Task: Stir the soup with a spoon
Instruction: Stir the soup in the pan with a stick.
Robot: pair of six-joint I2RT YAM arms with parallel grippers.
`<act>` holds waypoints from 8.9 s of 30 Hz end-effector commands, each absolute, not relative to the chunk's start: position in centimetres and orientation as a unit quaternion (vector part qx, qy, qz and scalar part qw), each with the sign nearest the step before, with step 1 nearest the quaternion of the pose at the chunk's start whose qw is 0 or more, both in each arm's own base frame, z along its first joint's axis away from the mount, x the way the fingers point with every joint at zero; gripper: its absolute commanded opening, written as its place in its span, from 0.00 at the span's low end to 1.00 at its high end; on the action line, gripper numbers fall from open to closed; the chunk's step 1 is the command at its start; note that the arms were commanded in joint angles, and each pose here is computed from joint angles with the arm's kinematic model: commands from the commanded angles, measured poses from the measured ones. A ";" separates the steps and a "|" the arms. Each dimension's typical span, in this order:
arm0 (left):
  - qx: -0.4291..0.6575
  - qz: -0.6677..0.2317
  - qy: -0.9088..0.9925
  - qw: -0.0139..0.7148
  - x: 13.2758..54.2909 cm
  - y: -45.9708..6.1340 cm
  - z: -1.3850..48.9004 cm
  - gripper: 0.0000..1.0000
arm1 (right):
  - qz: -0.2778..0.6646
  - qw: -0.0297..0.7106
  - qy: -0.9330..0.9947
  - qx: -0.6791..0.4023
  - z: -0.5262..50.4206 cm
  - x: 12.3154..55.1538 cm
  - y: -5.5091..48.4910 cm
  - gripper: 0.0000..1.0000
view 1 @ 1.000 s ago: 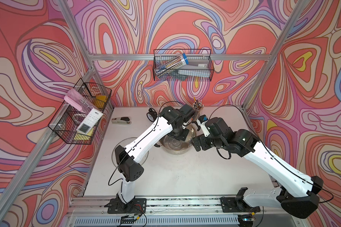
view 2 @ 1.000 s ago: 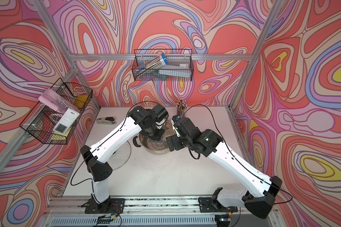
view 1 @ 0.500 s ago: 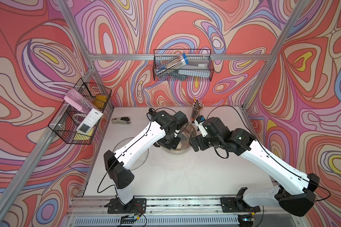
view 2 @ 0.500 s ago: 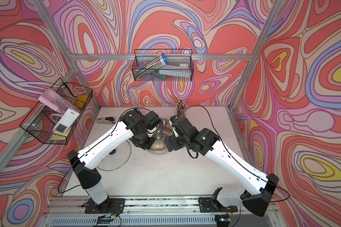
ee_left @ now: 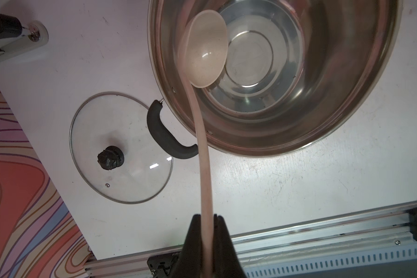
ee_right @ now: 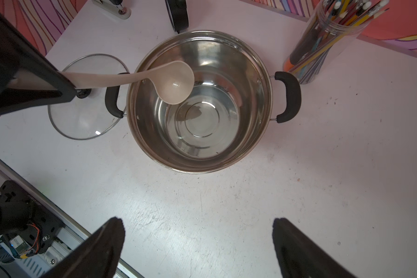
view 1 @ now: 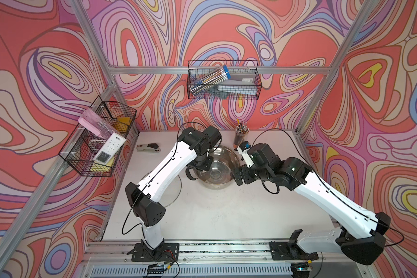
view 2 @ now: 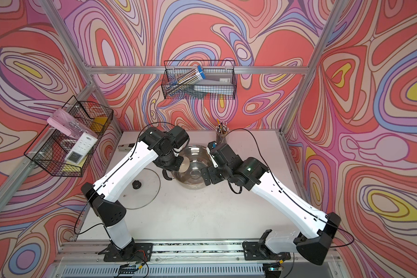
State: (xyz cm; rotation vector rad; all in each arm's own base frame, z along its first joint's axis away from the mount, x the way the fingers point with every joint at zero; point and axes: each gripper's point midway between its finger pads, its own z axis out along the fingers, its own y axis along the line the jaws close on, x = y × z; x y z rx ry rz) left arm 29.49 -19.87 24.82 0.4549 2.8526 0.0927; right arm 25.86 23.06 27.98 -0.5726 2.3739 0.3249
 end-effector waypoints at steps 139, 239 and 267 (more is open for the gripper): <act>0.213 0.004 0.975 0.064 24.6 -22.8 22.1 0.00 | 0.147 0.351 0.895 -0.234 29.0 25.1 23.1 0.98; 0.197 -0.090 0.969 0.119 30.1 -28.3 23.7 0.00 | 0.127 0.367 0.893 -0.230 29.8 25.0 21.9 0.98; 0.139 0.039 0.981 0.127 29.2 -19.3 24.9 0.00 | 0.154 0.368 0.888 -0.230 29.5 26.6 24.6 0.98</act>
